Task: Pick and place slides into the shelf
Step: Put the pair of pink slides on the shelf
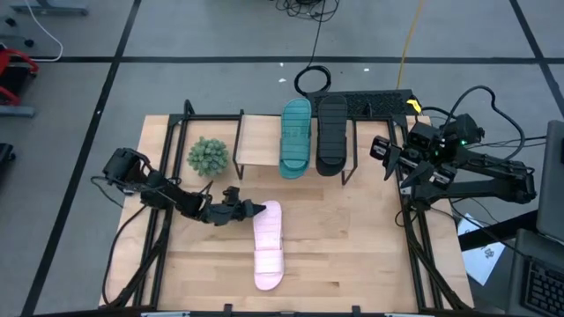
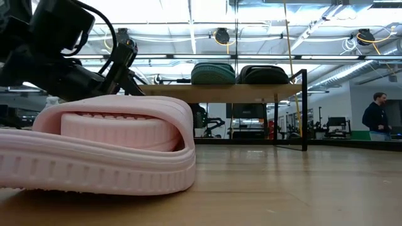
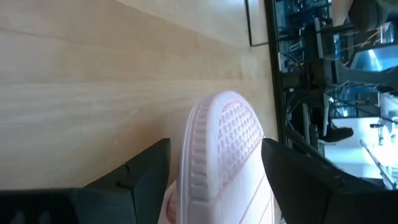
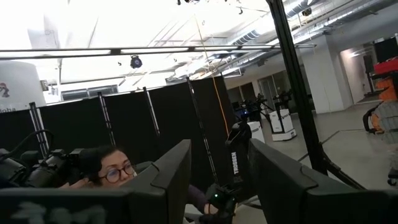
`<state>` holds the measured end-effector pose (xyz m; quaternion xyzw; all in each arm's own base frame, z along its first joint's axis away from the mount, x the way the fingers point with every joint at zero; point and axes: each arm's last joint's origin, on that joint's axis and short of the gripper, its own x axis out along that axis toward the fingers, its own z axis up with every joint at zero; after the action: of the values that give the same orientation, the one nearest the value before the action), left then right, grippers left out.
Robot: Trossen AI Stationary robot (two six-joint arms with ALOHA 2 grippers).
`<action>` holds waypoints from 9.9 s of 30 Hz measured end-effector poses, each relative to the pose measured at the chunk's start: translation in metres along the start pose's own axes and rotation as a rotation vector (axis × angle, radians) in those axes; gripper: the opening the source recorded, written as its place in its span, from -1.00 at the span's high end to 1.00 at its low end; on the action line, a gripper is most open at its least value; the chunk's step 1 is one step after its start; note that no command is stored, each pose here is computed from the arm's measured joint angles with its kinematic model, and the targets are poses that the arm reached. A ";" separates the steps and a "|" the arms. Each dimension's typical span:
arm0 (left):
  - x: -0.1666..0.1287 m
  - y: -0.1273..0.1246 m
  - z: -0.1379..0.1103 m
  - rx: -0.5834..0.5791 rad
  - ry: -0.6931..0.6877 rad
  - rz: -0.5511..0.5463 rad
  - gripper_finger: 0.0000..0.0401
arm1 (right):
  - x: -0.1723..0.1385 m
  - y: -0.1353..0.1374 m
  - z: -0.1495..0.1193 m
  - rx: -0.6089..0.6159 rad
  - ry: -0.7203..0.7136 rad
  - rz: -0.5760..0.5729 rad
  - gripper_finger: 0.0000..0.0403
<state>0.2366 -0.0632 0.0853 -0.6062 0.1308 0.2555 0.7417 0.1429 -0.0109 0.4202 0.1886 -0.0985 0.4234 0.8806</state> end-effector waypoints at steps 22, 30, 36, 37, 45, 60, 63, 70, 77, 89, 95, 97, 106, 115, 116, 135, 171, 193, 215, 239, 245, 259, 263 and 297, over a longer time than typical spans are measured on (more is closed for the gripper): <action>0.019 -0.008 -0.012 0.012 0.098 -0.071 -0.24 | 0.000 0.000 0.000 -0.012 -0.002 -0.002 0.24; 0.018 -0.008 -0.013 0.038 0.126 -0.073 0.13 | 0.000 0.000 0.000 -0.006 -0.002 -0.002 0.24; 0.018 -0.008 -0.014 0.052 0.130 -0.074 0.53 | 0.000 0.000 0.000 -0.006 -0.002 -0.002 0.24; 0.018 -0.008 -0.014 0.058 0.130 -0.074 0.60 | 0.000 0.000 0.000 -0.007 -0.002 -0.002 0.24; 0.018 -0.009 -0.014 0.092 0.112 -0.092 0.81 | 0.000 0.000 0.000 -0.006 -0.002 -0.002 0.24; 0.009 -0.024 -0.022 0.101 0.046 -0.285 0.81 | 0.000 0.000 0.000 0.028 -0.002 -0.002 0.24; 0.006 -0.027 -0.024 0.095 0.033 -0.321 0.81 | 0.000 0.000 0.000 0.031 -0.005 -0.005 0.24; -0.012 -0.053 -0.018 0.140 0.010 -0.428 0.81 | 0.000 -0.001 0.001 0.028 -0.025 -0.021 0.24; -0.043 -0.078 0.000 0.203 -0.050 -0.415 0.82 | 0.000 -0.001 0.001 0.027 -0.026 -0.022 0.24; -0.082 -0.102 0.023 0.202 -0.122 -0.502 0.82 | 0.000 -0.001 0.001 0.008 -0.045 -0.040 0.24; -0.096 -0.114 0.043 0.192 -0.134 -0.594 0.82 | 0.001 -0.004 0.001 0.014 -0.059 -0.058 0.24; -0.101 -0.117 0.052 0.190 -0.143 -0.622 0.82 | 0.001 -0.005 0.001 0.018 -0.057 -0.060 0.24; -0.123 -0.143 0.099 0.260 -0.125 -0.580 0.83 | 0.003 -0.014 -0.001 0.040 -0.068 -0.088 0.24; -0.183 -0.220 0.162 0.449 -0.221 -0.588 0.83 | 0.005 -0.019 -0.001 0.051 -0.086 -0.112 0.24; -0.186 -0.224 0.167 0.458 -0.221 -0.580 0.83 | 0.005 -0.019 -0.001 0.049 -0.093 -0.118 0.24; -0.129 -0.213 0.266 0.455 -0.086 -0.567 0.83 | 0.005 -0.019 -0.001 0.058 -0.107 -0.124 0.24; -0.070 -0.145 0.355 0.278 0.023 -0.509 0.83 | 0.000 -0.029 -0.005 -0.019 -0.059 -0.208 0.24; -0.074 -0.141 0.360 0.078 0.070 -0.503 0.83 | -0.004 0.007 0.016 -0.052 -0.315 -0.133 0.24; -0.042 -0.103 0.380 -0.012 0.124 -0.437 0.83 | -0.005 0.002 0.019 -0.042 -0.448 -0.241 0.24; -0.038 -0.093 0.377 0.022 0.117 -0.359 0.83 | -0.006 0.002 0.020 -0.052 -0.473 -0.264 0.24; -0.037 -0.092 0.376 0.027 0.123 -0.346 0.83 | -0.006 0.002 0.020 -0.052 -0.474 -0.265 0.24; -0.038 -0.096 0.377 0.038 0.109 -0.374 0.83 | -0.005 -0.001 0.019 -0.053 -0.474 -0.276 0.24; -0.037 -0.093 0.376 0.038 0.118 -0.357 0.83 | -0.005 -0.004 0.019 -0.054 -0.482 -0.292 0.24; -0.021 -0.074 0.375 0.058 0.157 -0.299 0.75 | -0.005 -0.005 0.020 -0.060 -0.506 -0.309 0.24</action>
<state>0.2158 0.2850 0.2442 -0.6153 0.1040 0.0902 0.7762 0.1435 -0.0253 0.4352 0.2749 -0.2975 0.2207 0.8873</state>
